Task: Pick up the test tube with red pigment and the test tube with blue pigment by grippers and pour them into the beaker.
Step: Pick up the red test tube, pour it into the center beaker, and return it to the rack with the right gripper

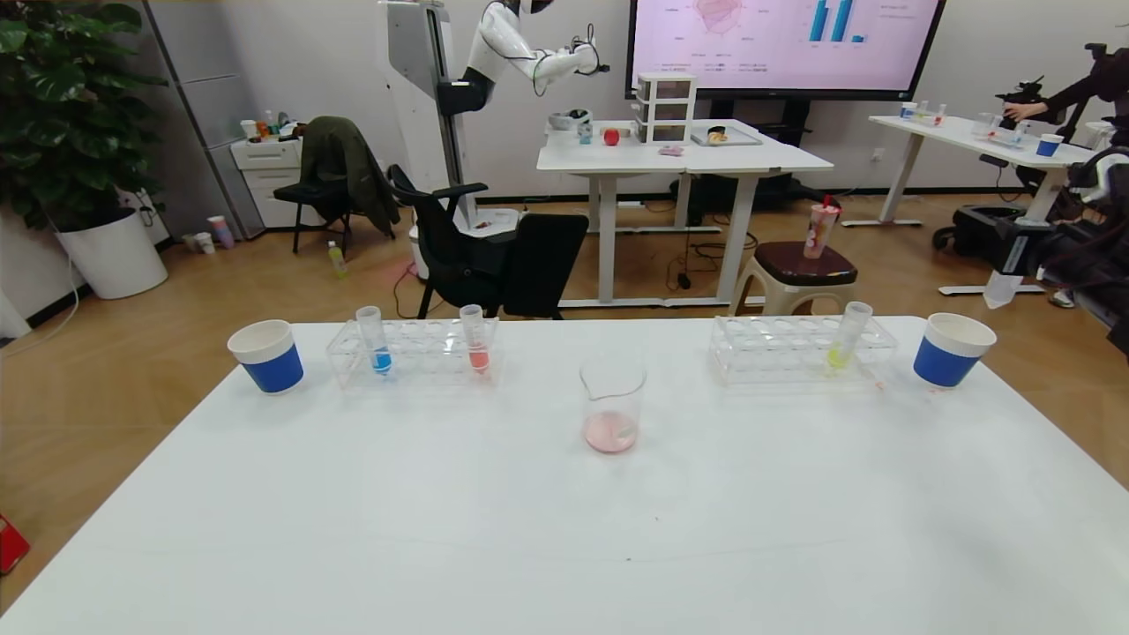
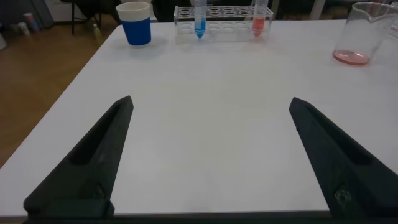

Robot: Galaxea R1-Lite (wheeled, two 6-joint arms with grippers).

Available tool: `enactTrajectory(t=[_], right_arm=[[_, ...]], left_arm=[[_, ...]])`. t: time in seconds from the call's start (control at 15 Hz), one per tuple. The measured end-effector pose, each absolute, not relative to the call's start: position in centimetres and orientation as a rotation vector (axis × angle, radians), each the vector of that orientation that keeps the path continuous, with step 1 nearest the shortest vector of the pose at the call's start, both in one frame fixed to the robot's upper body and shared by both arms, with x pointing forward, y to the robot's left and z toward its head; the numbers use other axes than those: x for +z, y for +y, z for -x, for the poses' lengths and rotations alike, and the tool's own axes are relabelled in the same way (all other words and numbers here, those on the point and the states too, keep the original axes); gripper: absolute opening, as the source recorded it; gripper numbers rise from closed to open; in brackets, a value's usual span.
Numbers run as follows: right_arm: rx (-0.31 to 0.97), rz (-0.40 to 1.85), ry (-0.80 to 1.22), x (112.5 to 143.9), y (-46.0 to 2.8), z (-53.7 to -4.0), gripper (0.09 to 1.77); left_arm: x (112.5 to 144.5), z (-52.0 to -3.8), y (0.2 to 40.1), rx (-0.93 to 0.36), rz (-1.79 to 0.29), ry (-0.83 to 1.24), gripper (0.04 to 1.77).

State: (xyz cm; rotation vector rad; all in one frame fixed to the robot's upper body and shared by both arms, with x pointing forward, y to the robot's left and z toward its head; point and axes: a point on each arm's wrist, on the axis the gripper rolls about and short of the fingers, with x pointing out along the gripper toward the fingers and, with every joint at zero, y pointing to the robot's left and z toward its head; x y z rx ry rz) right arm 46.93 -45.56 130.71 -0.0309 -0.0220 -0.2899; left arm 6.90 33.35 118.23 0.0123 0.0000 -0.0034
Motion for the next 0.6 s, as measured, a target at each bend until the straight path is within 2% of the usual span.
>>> enactTrajectory(t=[0.6], right_arm=[[-0.318, 0.017, 0.02, 124.9, -48.3, -49.8, 0.52]], left_arm=[[118.2, -6.9, 33.4, -0.003, -0.012, 0.0, 1.75]])
